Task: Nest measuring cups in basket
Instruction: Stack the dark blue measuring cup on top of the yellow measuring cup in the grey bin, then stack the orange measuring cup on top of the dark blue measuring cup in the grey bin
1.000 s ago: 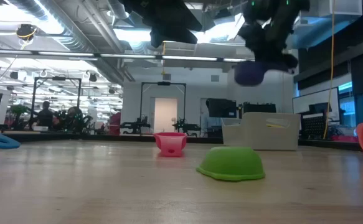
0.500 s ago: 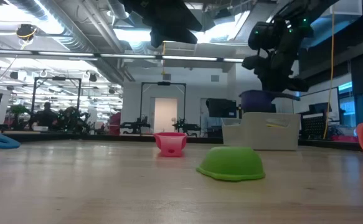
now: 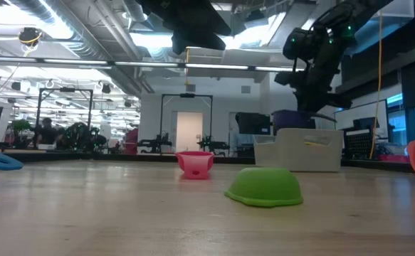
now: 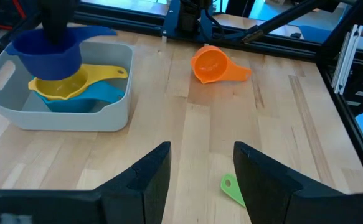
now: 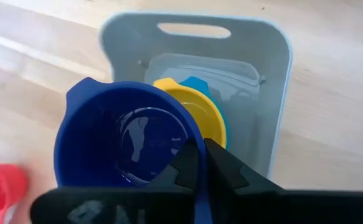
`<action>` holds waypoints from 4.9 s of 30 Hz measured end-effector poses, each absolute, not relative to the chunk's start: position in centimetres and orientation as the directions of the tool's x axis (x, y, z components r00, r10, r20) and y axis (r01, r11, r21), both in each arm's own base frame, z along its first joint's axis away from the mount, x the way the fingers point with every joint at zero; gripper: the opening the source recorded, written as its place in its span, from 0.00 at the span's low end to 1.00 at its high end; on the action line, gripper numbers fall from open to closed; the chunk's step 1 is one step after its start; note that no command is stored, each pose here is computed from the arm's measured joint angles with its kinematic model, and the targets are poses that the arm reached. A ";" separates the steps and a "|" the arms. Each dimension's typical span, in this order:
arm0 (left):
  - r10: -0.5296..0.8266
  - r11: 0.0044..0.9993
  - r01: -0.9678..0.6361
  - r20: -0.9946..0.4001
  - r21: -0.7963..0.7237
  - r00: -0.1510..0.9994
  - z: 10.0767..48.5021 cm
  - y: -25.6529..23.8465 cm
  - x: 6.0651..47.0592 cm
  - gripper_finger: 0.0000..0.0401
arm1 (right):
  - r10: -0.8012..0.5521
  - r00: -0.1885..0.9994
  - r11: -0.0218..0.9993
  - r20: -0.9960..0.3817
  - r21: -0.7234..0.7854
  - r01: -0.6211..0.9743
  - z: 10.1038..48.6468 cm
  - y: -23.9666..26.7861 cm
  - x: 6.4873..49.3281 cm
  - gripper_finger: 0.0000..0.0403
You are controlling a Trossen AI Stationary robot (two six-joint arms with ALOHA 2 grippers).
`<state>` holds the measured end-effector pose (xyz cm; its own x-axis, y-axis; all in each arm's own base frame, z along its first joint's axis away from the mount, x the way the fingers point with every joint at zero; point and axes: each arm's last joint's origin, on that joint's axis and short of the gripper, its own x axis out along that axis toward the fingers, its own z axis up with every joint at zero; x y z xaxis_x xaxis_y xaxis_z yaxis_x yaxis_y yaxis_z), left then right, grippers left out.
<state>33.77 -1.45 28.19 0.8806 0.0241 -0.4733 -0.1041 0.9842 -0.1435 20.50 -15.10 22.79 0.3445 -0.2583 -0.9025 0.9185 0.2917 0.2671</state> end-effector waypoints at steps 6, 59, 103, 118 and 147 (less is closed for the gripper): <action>0.024 0.984 -0.104 -0.473 -0.144 0.881 28.2 -1.5 33.8 0.42 | -0.260 0.333 0.258 -0.906 0.267 0.929 20.6 -15.0 20.3 0.04; 0.024 0.984 -0.104 -0.473 -0.144 0.881 28.2 -1.5 33.8 0.42 | -0.158 0.518 0.481 -0.841 0.392 0.784 24.3 -12.3 18.4 0.30; 0.023 0.984 -0.104 -0.473 -0.146 0.881 28.2 -1.5 33.8 0.42 | 0.494 0.324 0.600 -0.807 0.586 0.545 26.3 2.5 18.1 0.30; 0.023 0.984 -0.104 -0.473 -0.144 0.881 28.2 -1.5 33.8 0.42 | 0.395 0.324 0.762 -0.860 0.504 0.408 33.5 3.9 22.5 0.30; 0.055 0.983 -0.130 -0.471 -0.129 0.880 28.2 -1.4 33.8 0.42 | 0.124 -0.404 0.964 -0.906 0.014 0.265 23.0 4.5 23.5 0.30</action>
